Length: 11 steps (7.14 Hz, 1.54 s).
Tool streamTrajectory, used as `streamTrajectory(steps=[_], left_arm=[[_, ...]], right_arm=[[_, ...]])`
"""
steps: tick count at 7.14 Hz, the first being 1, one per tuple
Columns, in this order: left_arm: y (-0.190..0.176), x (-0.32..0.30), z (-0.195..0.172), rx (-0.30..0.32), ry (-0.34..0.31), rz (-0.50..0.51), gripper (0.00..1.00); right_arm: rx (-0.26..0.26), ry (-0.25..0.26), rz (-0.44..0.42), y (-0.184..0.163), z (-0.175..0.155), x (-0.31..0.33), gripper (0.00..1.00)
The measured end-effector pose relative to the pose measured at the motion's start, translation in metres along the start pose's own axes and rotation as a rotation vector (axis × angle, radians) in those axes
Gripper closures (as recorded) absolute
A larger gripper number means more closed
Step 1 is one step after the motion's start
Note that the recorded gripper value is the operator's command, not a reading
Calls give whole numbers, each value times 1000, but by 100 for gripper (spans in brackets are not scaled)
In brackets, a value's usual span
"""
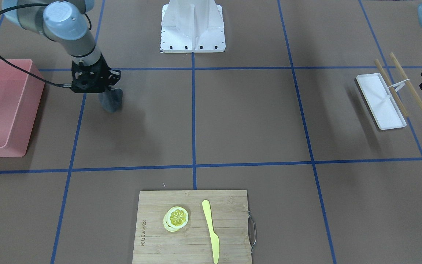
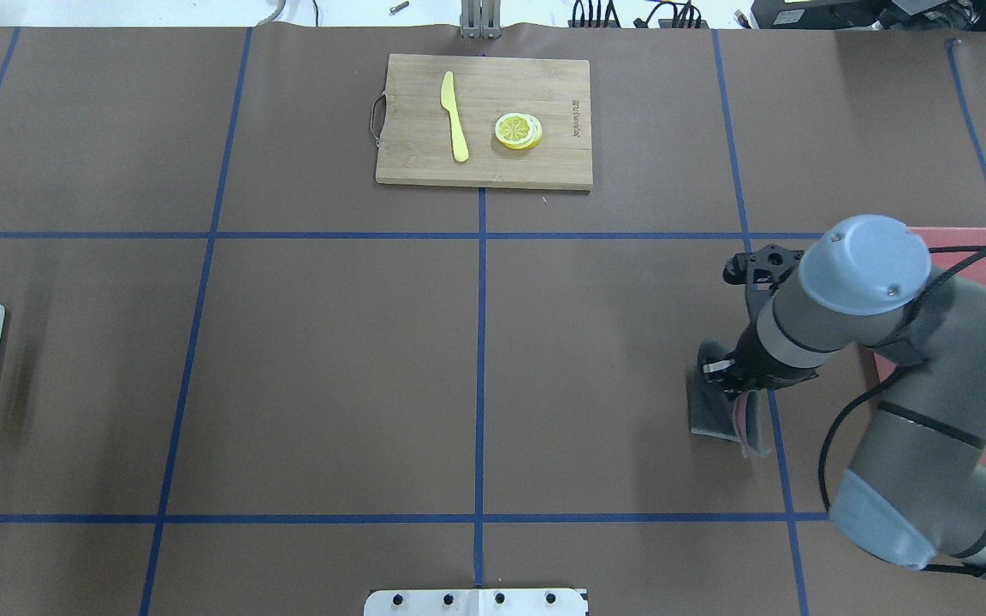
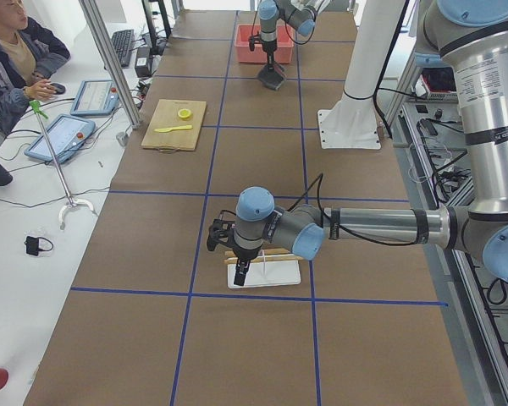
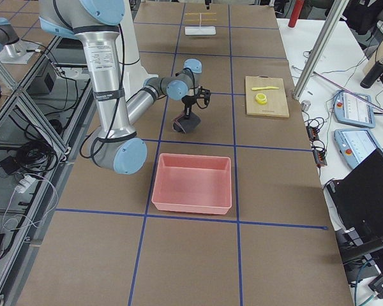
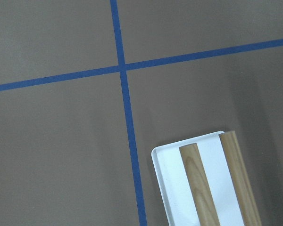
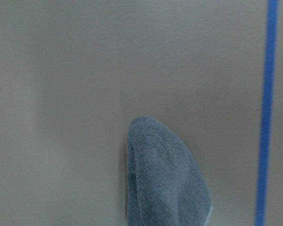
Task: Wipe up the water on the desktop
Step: 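Carry the cloth over the pink bin with the right gripper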
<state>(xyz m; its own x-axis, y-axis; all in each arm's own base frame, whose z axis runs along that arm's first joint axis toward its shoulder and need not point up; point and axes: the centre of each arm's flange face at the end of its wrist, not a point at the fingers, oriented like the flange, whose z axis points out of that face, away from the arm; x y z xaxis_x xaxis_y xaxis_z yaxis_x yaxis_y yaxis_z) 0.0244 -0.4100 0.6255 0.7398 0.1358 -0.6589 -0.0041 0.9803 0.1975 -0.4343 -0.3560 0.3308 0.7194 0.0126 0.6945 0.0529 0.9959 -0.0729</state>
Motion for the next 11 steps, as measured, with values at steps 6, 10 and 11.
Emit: streamTrajectory(steps=[6, 10, 11], left_arm=[[-3, 1, 0, 1, 1, 2, 2], [-4, 3, -1, 2, 2, 1, 2], [-4, 3, -1, 2, 2, 0, 2]], right_arm=[[2, -54, 118, -2, 2, -140, 100], [2, 8, 48, -30, -72, 72, 100], [10, 51, 30, -32, -103, 114, 100]])
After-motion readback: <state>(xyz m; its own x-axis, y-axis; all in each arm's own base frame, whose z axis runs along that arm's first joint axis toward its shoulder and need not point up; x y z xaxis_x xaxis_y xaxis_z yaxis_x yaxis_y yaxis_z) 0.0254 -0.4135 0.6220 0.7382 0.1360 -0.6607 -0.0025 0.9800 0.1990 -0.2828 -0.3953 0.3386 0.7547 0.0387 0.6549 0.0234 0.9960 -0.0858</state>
